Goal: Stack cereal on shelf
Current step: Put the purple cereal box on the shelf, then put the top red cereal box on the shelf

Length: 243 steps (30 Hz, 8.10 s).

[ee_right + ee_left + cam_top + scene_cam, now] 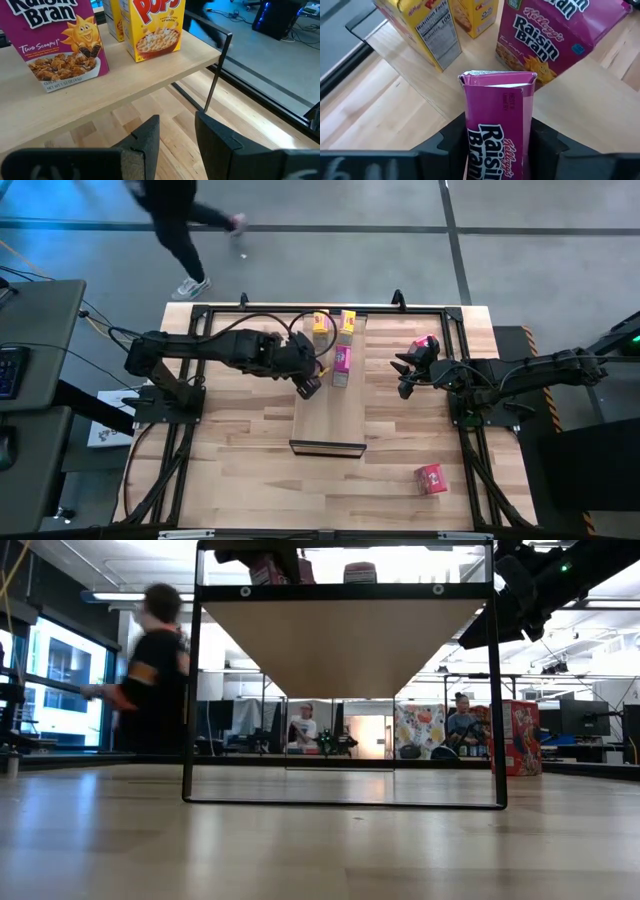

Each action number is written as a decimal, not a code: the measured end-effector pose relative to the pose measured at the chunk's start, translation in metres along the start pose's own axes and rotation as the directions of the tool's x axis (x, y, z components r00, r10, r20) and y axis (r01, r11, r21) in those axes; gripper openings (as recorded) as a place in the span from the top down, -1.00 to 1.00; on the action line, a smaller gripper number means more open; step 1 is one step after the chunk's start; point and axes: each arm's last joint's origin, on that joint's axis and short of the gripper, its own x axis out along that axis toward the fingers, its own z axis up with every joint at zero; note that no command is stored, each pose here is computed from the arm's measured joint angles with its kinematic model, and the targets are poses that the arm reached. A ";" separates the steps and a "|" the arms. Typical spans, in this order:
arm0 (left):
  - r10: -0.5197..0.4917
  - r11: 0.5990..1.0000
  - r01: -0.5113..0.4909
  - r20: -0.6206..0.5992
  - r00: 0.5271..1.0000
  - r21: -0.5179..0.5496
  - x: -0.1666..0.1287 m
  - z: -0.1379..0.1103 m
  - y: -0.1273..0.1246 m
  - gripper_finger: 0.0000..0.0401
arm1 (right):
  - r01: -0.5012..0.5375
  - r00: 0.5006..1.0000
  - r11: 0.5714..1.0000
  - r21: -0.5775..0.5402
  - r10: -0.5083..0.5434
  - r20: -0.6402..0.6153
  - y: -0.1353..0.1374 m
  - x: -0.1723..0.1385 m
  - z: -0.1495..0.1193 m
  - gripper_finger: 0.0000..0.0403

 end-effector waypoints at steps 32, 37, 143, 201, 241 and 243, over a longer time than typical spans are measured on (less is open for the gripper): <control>-0.127 0.986 0.116 0.090 0.988 0.120 -0.036 0.006 0.015 -0.07 | 0.000 1.000 1.000 0.001 0.000 0.000 0.000 0.000 0.000 0.43; -0.118 0.988 0.094 0.216 0.969 0.119 -0.077 0.000 0.031 -0.05 | 0.000 1.000 1.000 0.003 0.000 0.000 0.000 0.000 0.000 0.43; -0.258 0.939 0.330 0.842 0.474 0.102 0.006 -0.180 0.116 1.00 | 0.267 0.955 0.918 0.295 -0.292 0.045 -0.041 -0.004 0.052 -0.53; -0.265 0.946 0.295 0.844 0.466 0.135 0.005 -0.180 0.116 1.00 | 0.794 0.598 0.289 0.534 -0.529 -0.602 -0.073 0.023 0.045 -0.63; -0.225 0.965 0.236 0.832 0.507 0.117 0.009 -0.181 0.117 1.00 | -0.386 0.219 0.827 -0.408 -0.347 -0.912 -0.100 0.105 0.057 -0.63; -0.225 0.965 0.236 0.832 0.507 0.117 0.009 -0.181 0.117 1.00 | -0.405 0.204 0.814 -0.417 -0.364 -0.909 -0.100 0.110 0.054 -0.63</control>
